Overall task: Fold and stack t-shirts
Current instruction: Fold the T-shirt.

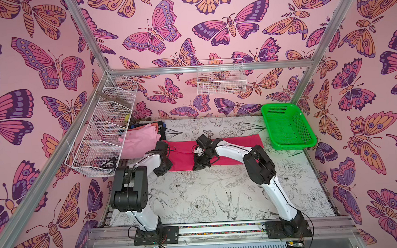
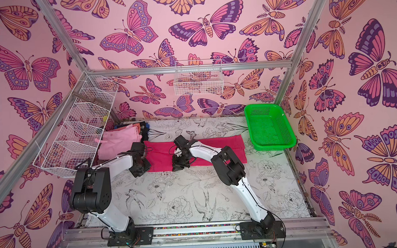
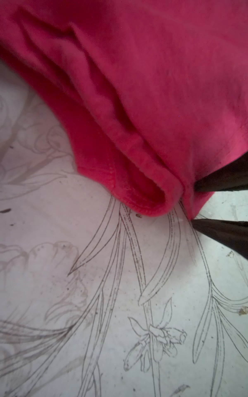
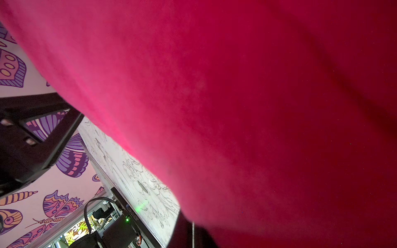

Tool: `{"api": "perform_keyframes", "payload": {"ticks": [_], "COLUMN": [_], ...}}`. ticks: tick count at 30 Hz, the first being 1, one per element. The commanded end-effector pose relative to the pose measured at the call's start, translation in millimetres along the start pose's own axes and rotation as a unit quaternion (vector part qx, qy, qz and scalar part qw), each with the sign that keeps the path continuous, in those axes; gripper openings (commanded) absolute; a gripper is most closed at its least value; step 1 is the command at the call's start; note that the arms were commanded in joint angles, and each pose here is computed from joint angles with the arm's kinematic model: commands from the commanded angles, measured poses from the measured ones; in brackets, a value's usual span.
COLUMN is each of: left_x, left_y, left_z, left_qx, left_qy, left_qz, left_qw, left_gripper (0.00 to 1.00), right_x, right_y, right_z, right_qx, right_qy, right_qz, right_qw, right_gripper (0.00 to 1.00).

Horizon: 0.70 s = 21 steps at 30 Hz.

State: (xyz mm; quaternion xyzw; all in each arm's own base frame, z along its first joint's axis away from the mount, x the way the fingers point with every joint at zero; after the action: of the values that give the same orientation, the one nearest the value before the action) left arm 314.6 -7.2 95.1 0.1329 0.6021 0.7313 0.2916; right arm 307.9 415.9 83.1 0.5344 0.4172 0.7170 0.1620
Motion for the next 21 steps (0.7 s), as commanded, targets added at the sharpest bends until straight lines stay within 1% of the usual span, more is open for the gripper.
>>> {"api": "perform_keyframes", "payload": {"ticks": [1, 6, 12, 21], "left_x": [8, 10, 10, 3], "left_y": [1, 7, 0, -8], "left_z": [1, 5, 9, 8], "left_qx": [-0.008, -0.023, -0.023, -0.006], "left_qy": [-0.003, -0.005, -0.001, -0.002], "left_qz": [0.010, 0.012, 0.022, -0.005], "left_qw": [1.000, 1.000, 1.000, 1.000], "left_gripper": [0.28, 0.29, 0.29, 0.28], "right_x": [-10, -12, -12, -13], "right_y": [-8, -8, -5, -5], "right_z": [-4, -3, -2, -1], "right_qx": [0.018, 0.018, 0.017, 0.016], "right_qy": [-0.008, -0.010, -0.010, -0.013], "right_qz": [-0.016, -0.015, -0.014, -0.012], "right_qw": [1.000, 1.000, 1.000, 1.000], "right_gripper": [0.00, 0.00, 0.00, 0.00]}}
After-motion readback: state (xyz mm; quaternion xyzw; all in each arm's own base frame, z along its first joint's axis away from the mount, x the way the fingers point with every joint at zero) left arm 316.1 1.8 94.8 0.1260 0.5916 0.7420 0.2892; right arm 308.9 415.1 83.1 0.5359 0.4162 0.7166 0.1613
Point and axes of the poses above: each gripper's point midway between its finger pads, its own y axis back along the fingers, its own x axis along the line the jaws close on, z = x × y, the point moved 8 cm from there along y, back along the fingers, and after that the axes turned 13 degrees about y, right-handed, at the moved point
